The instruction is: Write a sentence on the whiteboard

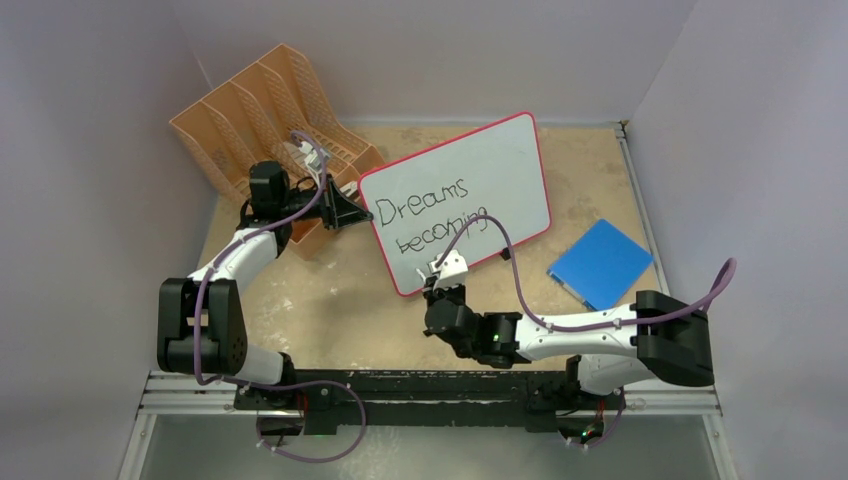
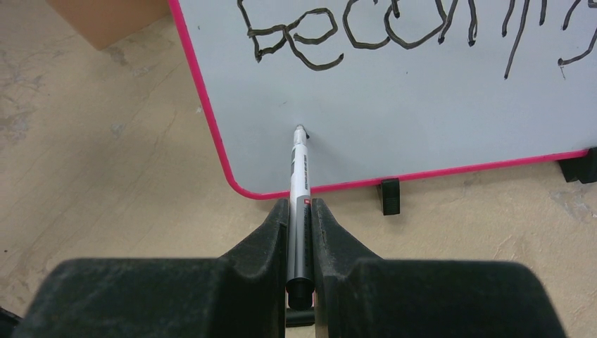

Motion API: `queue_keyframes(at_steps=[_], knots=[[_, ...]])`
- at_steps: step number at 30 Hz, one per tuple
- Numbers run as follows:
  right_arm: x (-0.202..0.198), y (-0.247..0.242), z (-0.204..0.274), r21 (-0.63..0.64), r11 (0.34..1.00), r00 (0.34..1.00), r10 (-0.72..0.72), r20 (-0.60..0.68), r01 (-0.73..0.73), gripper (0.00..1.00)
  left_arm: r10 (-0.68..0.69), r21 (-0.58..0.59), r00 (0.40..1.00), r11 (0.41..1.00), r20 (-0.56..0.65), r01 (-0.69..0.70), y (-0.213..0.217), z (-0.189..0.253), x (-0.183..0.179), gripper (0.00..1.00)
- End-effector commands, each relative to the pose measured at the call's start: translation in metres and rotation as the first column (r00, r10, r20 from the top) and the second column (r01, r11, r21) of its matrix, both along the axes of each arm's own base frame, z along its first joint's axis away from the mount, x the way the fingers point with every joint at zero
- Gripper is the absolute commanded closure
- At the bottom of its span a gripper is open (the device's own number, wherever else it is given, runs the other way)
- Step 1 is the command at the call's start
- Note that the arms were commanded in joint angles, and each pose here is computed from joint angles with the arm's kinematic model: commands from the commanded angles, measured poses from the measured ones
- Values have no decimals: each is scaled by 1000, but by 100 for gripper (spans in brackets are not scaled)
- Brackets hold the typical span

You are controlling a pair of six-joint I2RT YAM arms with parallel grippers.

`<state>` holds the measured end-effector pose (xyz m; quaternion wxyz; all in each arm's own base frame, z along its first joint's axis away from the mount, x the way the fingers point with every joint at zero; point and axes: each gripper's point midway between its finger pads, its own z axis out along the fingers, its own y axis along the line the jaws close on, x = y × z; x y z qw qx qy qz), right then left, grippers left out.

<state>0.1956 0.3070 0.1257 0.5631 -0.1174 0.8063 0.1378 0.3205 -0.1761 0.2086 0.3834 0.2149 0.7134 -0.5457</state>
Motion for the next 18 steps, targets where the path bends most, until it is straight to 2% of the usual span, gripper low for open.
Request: queue_keyframes(at_steps=[1,18], knots=[[8,14,30,77,997,999,-5,47,2,100,27,7,995,1000,91,-28,4,16,10,100],[-4,21,11,29,997,997,78,-22,-77,100,29,7,995,1000,94,-30,4,17,10,100]])
